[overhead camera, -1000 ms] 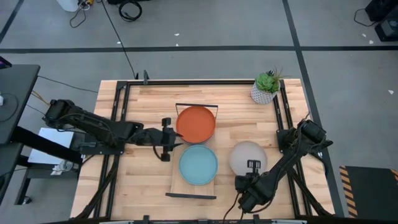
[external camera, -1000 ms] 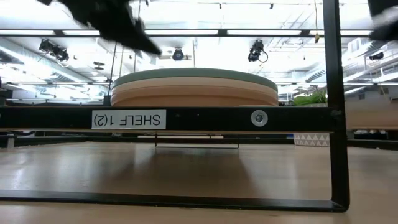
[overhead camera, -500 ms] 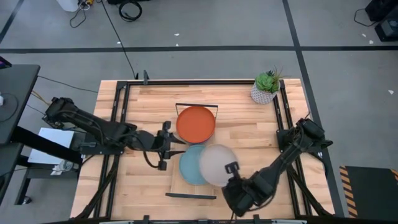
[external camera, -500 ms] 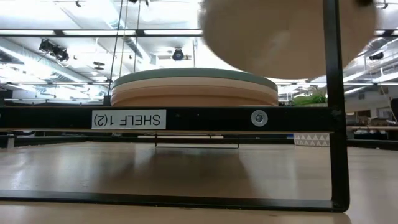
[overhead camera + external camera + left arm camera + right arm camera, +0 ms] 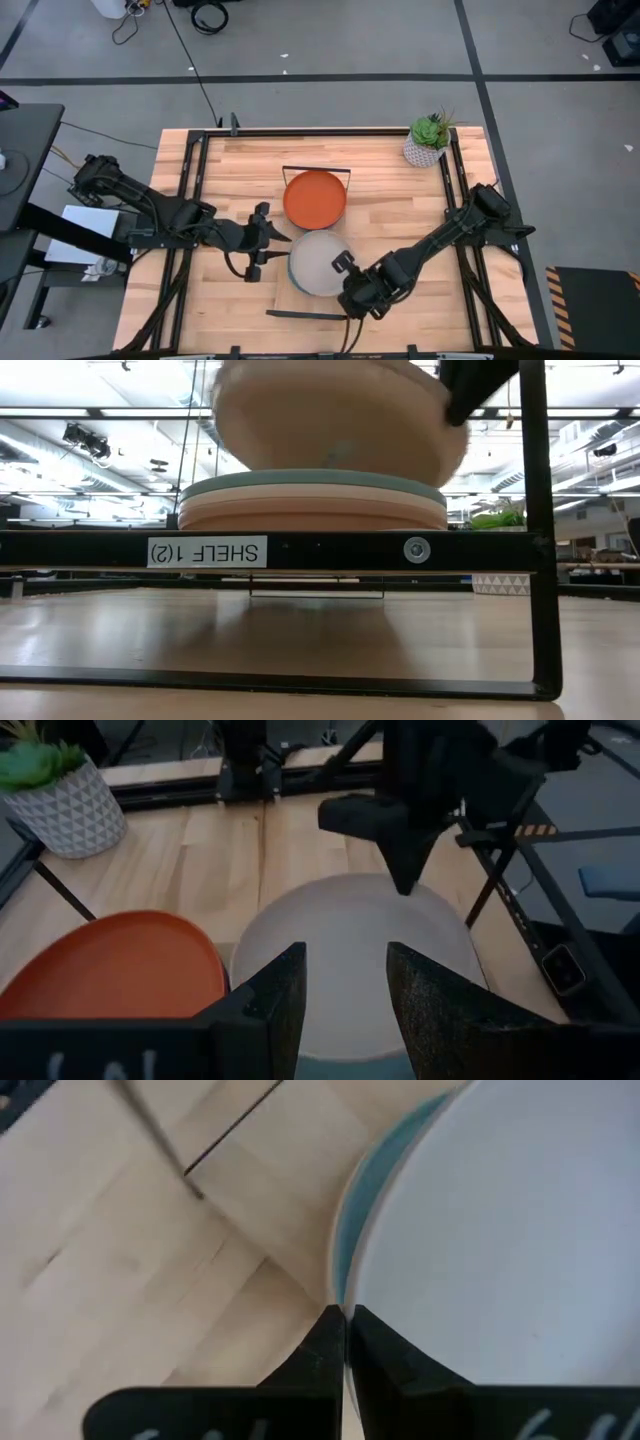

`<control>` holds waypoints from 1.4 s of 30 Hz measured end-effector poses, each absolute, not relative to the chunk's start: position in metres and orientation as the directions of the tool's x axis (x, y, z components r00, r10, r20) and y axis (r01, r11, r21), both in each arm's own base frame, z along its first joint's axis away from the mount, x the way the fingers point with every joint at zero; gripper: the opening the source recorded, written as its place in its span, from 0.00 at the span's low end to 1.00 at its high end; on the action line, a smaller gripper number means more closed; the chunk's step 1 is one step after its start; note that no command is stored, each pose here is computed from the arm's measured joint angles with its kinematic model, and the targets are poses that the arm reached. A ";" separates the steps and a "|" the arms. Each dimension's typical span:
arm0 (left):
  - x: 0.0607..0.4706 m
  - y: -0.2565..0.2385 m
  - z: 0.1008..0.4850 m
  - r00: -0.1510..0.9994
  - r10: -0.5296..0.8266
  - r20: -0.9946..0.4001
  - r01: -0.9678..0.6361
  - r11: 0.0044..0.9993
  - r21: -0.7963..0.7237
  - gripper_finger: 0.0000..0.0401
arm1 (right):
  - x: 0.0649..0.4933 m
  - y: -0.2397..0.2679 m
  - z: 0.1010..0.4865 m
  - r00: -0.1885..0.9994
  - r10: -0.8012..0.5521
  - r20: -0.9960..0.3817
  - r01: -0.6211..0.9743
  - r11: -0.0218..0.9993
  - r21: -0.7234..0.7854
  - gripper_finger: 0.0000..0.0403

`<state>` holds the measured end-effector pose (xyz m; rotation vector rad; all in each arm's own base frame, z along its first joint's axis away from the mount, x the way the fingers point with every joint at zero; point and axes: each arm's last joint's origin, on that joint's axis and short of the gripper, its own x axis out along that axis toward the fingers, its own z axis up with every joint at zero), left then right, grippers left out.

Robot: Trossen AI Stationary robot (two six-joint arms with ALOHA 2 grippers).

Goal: Place and stack plates onto a shelf
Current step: Stack the gray plate on top of the light blue plate, then return to Home Position

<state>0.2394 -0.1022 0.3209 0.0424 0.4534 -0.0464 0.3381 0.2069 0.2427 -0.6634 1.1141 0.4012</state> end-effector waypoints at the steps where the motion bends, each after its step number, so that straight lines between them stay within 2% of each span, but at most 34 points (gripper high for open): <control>1: 0.239 -0.103 0.320 0.895 -0.036 -0.445 0.056 0.998 0.032 0.37 | 0.341 0.205 0.242 0.410 -0.014 -0.912 -0.613 0.736 -0.286 0.03; 8: 0.238 -0.104 0.320 0.894 -0.041 -0.447 0.056 0.998 0.020 0.37 | 0.352 0.195 0.241 0.425 0.034 -0.905 -0.617 0.742 -0.262 0.06; 15: 0.238 -0.104 0.320 0.893 -0.041 -0.447 0.054 0.998 0.017 0.37 | 0.355 0.192 0.242 0.439 0.034 -0.898 -0.590 0.765 -0.260 0.20; 20: 0.237 -0.104 0.319 0.887 -0.038 -0.460 0.055 0.998 0.023 0.37 | 0.352 0.191 0.243 0.431 -0.023 -0.902 -0.560 0.777 -0.287 0.26; 25: 0.236 -0.103 0.316 0.874 -0.031 -0.485 0.062 0.997 0.047 0.37 | 0.341 0.194 0.250 0.397 -0.061 -0.916 -0.508 0.816 -0.275 0.27; 28: 0.236 -0.103 0.316 0.872 -0.030 -0.488 0.066 0.996 0.057 0.37 | 0.347 0.197 0.251 0.463 -0.042 -0.885 -0.457 0.845 -0.279 0.25; 34: 0.235 -0.105 0.315 0.868 -0.031 -0.495 0.072 0.995 0.064 0.37 | 0.349 0.193 0.219 0.510 -0.086 -0.856 -0.414 0.847 -0.332 0.24; 38: 0.235 -0.105 0.314 0.866 -0.031 -0.499 0.073 0.995 0.065 0.37 | 0.347 0.192 0.205 0.514 -0.059 -0.856 -0.422 0.851 -0.312 0.24; 42: 0.235 -0.105 0.314 0.866 -0.030 -0.499 0.073 0.995 0.066 0.37 | 0.346 0.189 0.205 0.511 -0.059 -0.857 -0.419 0.854 -0.308 0.24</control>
